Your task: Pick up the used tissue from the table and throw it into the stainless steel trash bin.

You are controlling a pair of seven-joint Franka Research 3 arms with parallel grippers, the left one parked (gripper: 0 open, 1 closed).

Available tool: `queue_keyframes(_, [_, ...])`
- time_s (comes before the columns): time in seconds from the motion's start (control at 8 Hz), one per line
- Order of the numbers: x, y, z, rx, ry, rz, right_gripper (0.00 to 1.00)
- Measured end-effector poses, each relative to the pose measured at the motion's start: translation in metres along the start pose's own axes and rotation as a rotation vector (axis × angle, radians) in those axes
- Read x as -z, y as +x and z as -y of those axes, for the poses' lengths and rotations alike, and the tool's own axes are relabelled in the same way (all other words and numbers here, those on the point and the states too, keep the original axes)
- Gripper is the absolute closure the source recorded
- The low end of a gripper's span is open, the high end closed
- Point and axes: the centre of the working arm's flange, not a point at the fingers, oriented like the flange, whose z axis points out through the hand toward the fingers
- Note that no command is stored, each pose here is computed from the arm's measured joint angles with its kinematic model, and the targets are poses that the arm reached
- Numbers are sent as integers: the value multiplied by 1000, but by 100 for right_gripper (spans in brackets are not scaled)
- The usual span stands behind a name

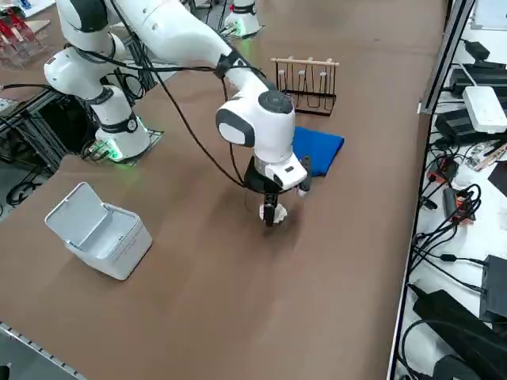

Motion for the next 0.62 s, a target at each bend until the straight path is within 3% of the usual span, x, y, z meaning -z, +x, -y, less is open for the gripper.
queue_keyframes(0.25, [0, 0, -1, -1, 0, -1, 52])
queue_keyframes(0.62, [37, -14, -20, -35, 12, 35, 69])
